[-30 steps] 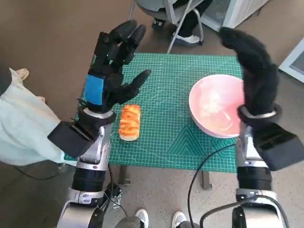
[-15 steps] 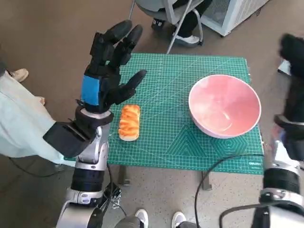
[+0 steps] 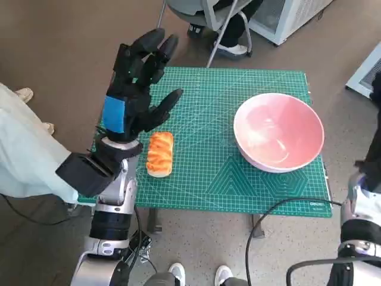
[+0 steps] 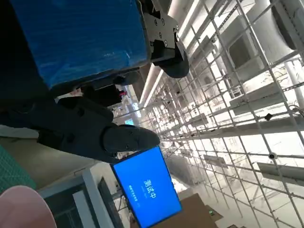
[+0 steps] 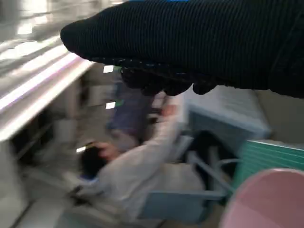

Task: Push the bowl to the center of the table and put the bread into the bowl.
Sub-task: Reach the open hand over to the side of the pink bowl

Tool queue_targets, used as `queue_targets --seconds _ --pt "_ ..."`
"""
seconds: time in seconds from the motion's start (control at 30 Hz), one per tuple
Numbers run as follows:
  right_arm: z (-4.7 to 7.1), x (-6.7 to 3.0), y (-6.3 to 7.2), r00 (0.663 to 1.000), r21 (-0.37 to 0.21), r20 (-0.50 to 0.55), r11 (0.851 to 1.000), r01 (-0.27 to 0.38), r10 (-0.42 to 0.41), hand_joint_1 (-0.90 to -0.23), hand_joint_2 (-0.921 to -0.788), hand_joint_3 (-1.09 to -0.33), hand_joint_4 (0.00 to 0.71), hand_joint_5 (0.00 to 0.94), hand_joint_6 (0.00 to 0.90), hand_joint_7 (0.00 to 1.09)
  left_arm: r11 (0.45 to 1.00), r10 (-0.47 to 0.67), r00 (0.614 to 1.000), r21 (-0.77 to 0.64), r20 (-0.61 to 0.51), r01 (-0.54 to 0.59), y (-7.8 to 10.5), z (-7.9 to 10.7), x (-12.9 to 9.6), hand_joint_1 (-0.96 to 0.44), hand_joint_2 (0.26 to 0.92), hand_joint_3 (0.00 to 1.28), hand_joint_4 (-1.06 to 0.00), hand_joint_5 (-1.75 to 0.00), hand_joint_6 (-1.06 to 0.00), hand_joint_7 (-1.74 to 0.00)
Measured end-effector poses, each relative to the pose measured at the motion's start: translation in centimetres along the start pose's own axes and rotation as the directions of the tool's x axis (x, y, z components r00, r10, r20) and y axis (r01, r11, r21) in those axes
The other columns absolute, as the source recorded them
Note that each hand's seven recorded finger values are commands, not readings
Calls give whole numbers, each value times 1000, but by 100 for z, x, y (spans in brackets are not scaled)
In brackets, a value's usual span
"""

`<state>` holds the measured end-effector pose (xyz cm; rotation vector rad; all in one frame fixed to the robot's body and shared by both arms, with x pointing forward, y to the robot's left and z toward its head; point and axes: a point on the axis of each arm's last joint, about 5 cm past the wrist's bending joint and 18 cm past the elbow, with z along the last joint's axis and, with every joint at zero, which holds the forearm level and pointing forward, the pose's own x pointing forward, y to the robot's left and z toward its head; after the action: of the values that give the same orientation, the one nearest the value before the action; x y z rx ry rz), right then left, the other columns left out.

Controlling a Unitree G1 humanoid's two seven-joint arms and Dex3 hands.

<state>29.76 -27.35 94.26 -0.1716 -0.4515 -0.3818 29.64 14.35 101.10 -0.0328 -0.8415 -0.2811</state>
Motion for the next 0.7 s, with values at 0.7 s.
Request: queue_targets --seconds 0.7 --pt "-330 -351 477 911 203 -411 978 56 33 -497 -921 -813 272 10 117 547 1000 8 1000 19 -18 -7 59 1 -61 -344 921 288 -457 -25 -226 -604"
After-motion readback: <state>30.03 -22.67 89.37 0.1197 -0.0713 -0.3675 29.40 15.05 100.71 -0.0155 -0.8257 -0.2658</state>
